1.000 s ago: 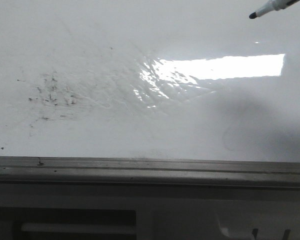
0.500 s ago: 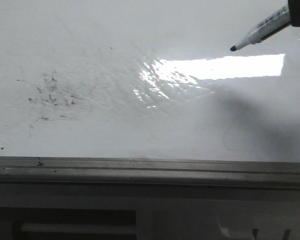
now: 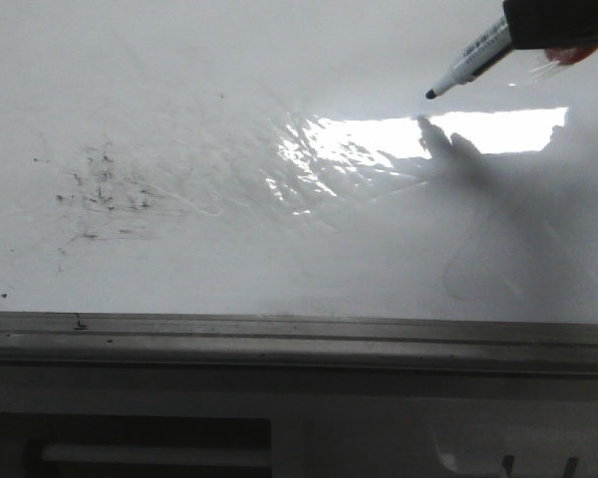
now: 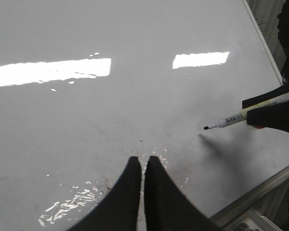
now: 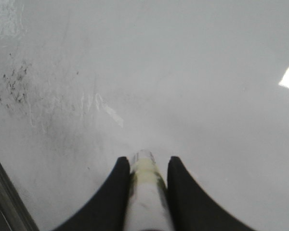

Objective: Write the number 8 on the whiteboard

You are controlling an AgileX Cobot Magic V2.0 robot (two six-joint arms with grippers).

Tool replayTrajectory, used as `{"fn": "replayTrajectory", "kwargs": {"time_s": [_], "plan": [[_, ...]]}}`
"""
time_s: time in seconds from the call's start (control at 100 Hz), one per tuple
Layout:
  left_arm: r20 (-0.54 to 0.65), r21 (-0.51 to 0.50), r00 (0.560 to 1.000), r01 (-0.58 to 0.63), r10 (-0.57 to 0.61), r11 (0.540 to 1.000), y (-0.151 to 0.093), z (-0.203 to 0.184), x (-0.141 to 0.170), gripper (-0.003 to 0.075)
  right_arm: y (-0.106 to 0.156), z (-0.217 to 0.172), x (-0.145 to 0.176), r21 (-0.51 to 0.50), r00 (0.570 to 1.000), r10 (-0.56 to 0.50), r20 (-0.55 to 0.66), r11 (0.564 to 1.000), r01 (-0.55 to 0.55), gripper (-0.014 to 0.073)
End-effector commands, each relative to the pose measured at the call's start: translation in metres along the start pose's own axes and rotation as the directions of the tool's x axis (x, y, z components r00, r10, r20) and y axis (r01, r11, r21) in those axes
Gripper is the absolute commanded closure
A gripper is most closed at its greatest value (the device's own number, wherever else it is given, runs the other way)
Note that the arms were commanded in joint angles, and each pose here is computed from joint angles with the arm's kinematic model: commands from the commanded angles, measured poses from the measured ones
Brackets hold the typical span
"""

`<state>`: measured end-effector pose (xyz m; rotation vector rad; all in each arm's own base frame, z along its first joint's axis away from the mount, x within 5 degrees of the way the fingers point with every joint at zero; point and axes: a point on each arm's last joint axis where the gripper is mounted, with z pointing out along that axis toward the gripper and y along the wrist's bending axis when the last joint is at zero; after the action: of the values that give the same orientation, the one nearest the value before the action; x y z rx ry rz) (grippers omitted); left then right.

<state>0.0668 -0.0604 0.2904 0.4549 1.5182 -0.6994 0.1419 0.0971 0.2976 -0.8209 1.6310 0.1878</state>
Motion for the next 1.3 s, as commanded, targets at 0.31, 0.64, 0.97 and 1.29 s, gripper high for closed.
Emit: {"fn": "replayTrajectory", "kwargs": {"time_s": [0.31,0.64,0.97,1.29], "plan": [[0.012,0.022,1.0,0.016,-0.017,1.0,-0.003,0.001,-0.007,0.0741,-0.005,0.011,-0.011,0.02,0.999,-0.011,0.052,1.0,0.01,0.0638],[-0.013,0.013,1.0,0.015,-0.015,1.0,-0.001,0.001,0.002,0.0741,-0.004,0.022,-0.008,0.007,1.0,-0.01,0.009,1.0,0.01,0.0638],[-0.028,0.009,0.999,0.015,-0.015,1.0,0.0,0.002,0.007,0.0741,0.003,0.021,0.003,-0.051,0.993,-0.025,-0.116,0.999,0.019,0.0638],[-0.028,0.009,0.999,0.015,-0.015,1.0,0.0,0.002,0.007,0.0741,0.003,0.015,0.004,-0.056,0.989,-0.035,-0.144,0.998,0.027,0.0638]]}}
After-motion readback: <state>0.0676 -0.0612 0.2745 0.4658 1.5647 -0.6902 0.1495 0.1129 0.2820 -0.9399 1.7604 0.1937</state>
